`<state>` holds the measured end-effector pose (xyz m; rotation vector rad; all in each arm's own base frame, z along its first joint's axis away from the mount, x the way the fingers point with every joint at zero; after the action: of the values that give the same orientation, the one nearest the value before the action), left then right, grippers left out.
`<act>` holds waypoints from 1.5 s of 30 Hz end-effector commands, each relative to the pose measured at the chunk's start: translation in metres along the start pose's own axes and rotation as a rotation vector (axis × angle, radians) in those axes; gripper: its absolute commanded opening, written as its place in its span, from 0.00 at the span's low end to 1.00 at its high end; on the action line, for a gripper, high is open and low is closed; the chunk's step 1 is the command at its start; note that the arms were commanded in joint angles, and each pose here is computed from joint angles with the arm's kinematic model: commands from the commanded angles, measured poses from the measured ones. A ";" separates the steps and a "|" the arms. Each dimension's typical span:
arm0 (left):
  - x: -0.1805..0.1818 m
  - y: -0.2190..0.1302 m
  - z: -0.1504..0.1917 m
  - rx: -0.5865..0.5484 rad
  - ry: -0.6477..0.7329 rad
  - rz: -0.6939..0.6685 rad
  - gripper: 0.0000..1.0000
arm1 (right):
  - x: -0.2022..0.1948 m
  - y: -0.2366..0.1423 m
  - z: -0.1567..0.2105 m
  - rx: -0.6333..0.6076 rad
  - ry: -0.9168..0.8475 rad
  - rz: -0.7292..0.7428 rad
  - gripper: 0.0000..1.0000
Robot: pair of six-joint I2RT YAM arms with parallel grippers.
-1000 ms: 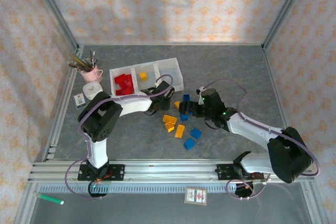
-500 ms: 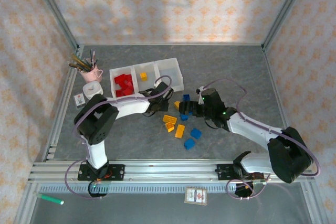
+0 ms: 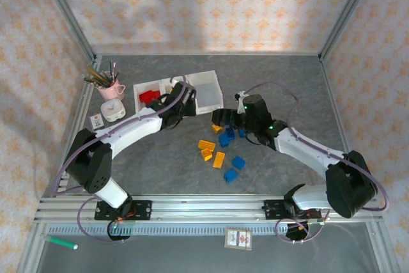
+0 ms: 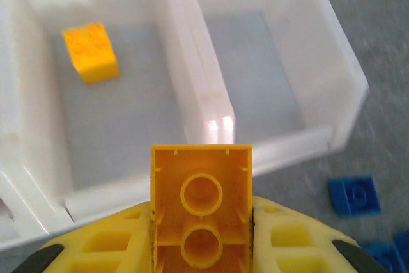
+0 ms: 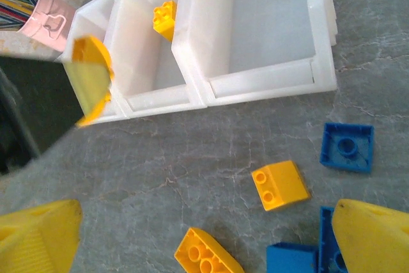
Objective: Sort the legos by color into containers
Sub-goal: Place the lego in the container, then pick up the lego from the center of the table.
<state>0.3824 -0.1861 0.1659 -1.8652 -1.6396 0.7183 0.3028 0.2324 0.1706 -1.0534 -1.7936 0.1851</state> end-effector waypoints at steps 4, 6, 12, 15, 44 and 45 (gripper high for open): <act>0.031 0.036 -0.025 -0.003 -0.091 -0.128 0.29 | 0.014 0.009 -0.022 -0.053 0.006 -0.029 1.00; 0.032 0.051 -0.028 0.000 -0.102 -0.124 0.29 | 0.013 0.013 -0.022 -0.047 0.003 -0.021 1.00; 0.037 0.089 -0.023 0.070 -0.072 -0.174 0.34 | 0.009 0.014 -0.022 -0.050 0.005 -0.005 1.00; 0.038 0.088 -0.027 0.070 -0.070 -0.174 0.42 | 0.010 0.013 -0.023 -0.054 0.002 -0.001 1.00; -0.084 -0.012 0.035 0.060 -0.254 0.198 0.72 | -0.064 -0.024 -0.005 -0.037 0.124 0.137 1.00; -0.092 -0.011 0.040 0.066 -0.252 0.209 0.73 | -0.069 -0.024 -0.001 -0.029 0.139 0.139 1.00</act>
<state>0.3402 -0.2570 0.1447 -1.9330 -1.5444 1.0124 0.3059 0.1755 0.1459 -1.1880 -1.6477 0.1677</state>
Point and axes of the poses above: each hand's point on the last joint's axis, 136 mm out from that joint toward the fingers, its own y axis out along the fingers, its own x axis along the line the jaws close on, z = x × y, the point moved 2 cm from there along -y, back along the fingers, and after that the axes turned 13 degrees about y, right-handed, at the moved point
